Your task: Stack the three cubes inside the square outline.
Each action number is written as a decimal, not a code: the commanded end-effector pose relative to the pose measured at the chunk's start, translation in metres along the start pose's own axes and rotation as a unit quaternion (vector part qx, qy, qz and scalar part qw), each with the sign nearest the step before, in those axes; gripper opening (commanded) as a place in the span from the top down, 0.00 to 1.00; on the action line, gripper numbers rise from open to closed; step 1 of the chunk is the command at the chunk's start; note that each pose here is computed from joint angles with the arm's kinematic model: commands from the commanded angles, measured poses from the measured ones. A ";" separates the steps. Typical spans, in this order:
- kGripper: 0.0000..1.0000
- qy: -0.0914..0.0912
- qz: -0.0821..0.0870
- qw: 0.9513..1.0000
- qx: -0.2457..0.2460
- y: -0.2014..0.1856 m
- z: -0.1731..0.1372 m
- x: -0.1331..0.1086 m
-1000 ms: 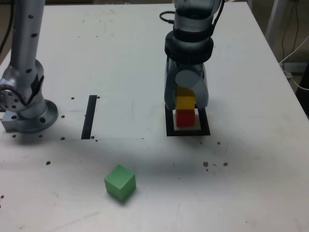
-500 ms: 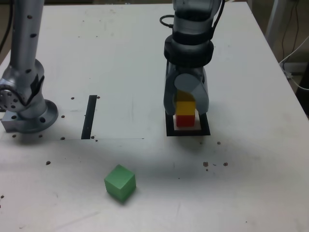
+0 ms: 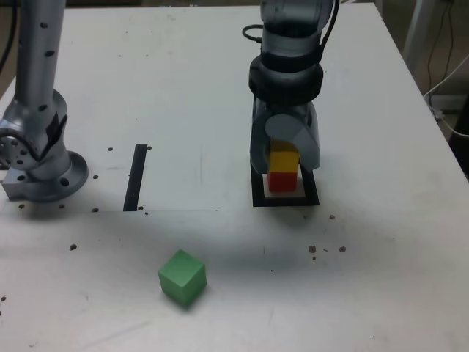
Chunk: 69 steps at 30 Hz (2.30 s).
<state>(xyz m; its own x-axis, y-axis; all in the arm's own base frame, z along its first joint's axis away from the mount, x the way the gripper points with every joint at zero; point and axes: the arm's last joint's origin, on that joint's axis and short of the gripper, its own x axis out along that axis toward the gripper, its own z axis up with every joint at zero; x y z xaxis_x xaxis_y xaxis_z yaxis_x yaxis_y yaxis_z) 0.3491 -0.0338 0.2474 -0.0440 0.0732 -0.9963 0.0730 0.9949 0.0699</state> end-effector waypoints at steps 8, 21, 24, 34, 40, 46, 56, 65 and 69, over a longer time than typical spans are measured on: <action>0.01 -0.001 0.009 1.000 -0.002 0.000 -0.003 -0.002; 0.01 -0.001 0.004 1.000 0.024 -0.026 -0.039 -0.027; 0.01 0.010 0.002 1.000 0.018 -0.042 -0.059 -0.031; 0.00 0.030 -0.034 0.998 0.048 -0.104 -0.109 -0.034; 0.00 0.021 -0.023 0.979 0.201 -0.137 -0.128 -0.031; 0.01 0.058 0.017 0.959 0.276 -0.146 -0.144 -0.009; 0.01 0.064 0.030 0.954 0.291 -0.157 -0.132 0.011; 0.09 0.068 -0.003 0.956 0.285 -0.172 -0.118 0.031; 0.17 0.071 -0.001 0.957 0.280 -0.175 -0.115 0.034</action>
<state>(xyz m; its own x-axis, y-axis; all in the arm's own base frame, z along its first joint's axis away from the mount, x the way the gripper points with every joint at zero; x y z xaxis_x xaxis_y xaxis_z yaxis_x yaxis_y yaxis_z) 0.2189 -0.1958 0.2075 -0.1774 0.1183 -0.9770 0.5970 0.8022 -0.0112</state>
